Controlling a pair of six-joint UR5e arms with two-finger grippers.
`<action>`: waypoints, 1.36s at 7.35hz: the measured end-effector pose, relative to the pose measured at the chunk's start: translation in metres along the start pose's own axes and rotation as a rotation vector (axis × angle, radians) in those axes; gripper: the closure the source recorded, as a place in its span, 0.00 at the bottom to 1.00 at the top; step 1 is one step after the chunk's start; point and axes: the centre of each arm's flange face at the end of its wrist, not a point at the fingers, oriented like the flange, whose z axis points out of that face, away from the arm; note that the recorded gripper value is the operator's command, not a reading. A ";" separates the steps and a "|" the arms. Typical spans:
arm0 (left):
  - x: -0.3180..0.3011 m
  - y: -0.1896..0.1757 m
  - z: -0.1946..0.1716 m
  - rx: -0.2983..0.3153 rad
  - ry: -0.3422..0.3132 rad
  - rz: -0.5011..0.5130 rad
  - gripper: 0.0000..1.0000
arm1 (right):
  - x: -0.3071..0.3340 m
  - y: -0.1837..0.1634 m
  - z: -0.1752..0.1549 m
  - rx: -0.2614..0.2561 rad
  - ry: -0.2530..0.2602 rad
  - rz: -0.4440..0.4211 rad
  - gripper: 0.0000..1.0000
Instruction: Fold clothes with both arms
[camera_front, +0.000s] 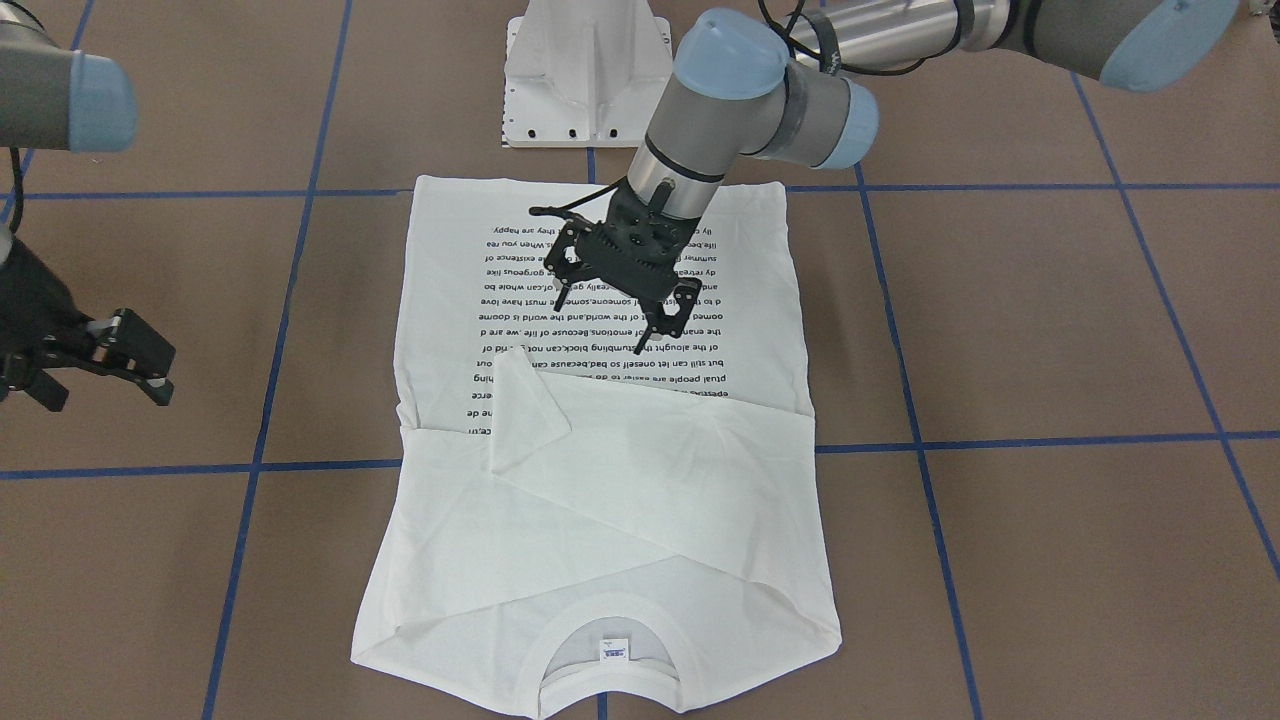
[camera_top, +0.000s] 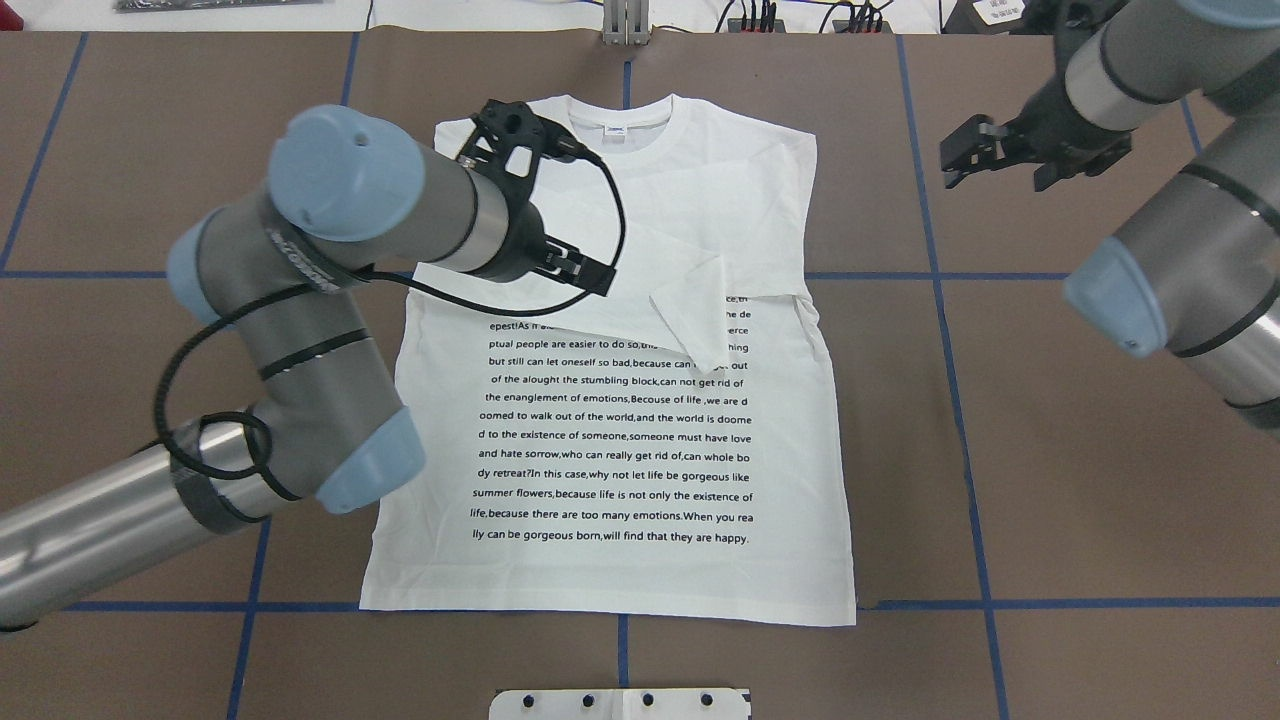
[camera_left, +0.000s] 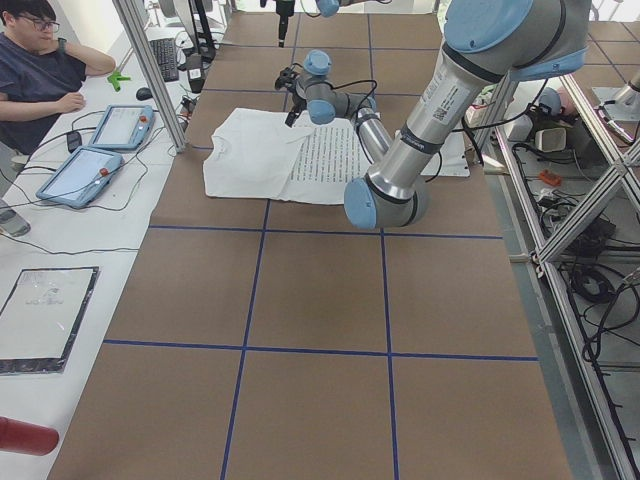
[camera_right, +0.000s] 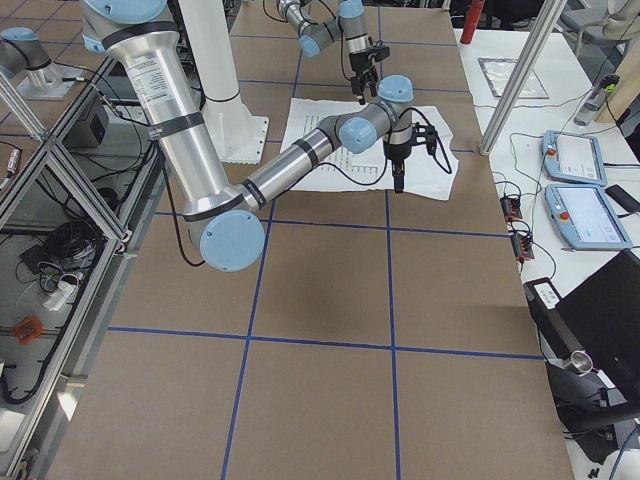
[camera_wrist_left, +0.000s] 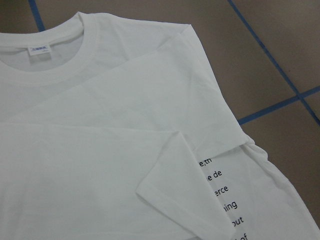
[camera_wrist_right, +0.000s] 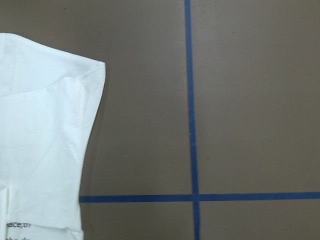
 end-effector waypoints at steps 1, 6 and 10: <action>-0.040 0.010 -0.026 -0.014 -0.002 0.064 0.00 | -0.044 0.021 0.018 0.011 0.016 0.027 0.00; -0.129 0.041 -0.070 -0.072 -0.013 0.165 0.00 | -0.243 0.062 0.088 0.057 0.162 0.189 0.28; -0.133 0.045 -0.071 -0.072 -0.018 0.152 0.00 | -0.321 0.073 0.137 0.112 0.200 0.219 0.39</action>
